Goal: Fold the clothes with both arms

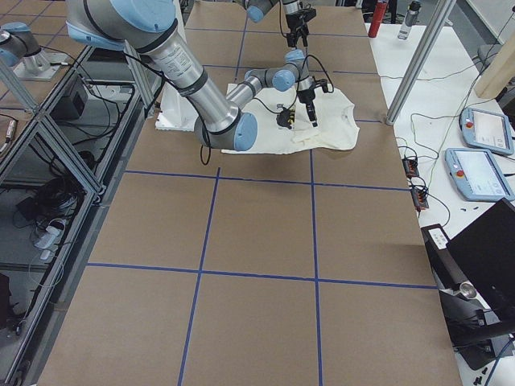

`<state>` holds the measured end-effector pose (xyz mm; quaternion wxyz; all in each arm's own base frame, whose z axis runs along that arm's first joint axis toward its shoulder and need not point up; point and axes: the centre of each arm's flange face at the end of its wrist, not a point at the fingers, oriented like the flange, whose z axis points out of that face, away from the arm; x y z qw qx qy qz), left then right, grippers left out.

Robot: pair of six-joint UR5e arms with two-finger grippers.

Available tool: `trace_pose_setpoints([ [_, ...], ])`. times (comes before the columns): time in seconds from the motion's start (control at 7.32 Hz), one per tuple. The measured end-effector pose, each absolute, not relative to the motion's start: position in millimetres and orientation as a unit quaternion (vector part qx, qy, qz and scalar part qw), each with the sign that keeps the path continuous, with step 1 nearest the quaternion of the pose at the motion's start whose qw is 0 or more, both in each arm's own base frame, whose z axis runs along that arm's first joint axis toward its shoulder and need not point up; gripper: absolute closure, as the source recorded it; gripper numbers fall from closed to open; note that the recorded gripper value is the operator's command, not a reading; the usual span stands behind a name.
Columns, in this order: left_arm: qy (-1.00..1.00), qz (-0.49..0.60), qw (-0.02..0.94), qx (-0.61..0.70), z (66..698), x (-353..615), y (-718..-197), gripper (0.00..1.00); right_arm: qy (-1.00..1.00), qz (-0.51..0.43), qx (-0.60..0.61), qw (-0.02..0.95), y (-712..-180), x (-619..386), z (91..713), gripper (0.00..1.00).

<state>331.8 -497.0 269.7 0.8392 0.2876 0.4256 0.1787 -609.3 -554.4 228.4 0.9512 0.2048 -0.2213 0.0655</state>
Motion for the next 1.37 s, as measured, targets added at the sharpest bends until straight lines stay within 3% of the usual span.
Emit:
trace_pose_setpoints([
  [0.27, 0.425, 0.177, 0.841, 0.286, 272, 331, -497, 0.00, -0.204, 0.038, 0.218, 0.954, -551, -613, 234, 0.79],
  [0.41, 0.425, 0.177, 0.841, 0.285, 273, 331, -497, 0.00, -0.198, 0.021, 0.222, 0.954, -551, -612, 234, 0.92],
  [0.55, 0.426, 0.176, 0.840, 0.285, 272, 331, -496, 0.00, -0.191, 0.000, 0.227, 0.955, -552, -610, 234, 1.00],
  [1.37, 0.439, 0.160, 0.838, 0.281, 263, 329, -490, 0.00, -0.178, -0.072, 0.259, 0.947, -555, -545, 260, 1.00],
])
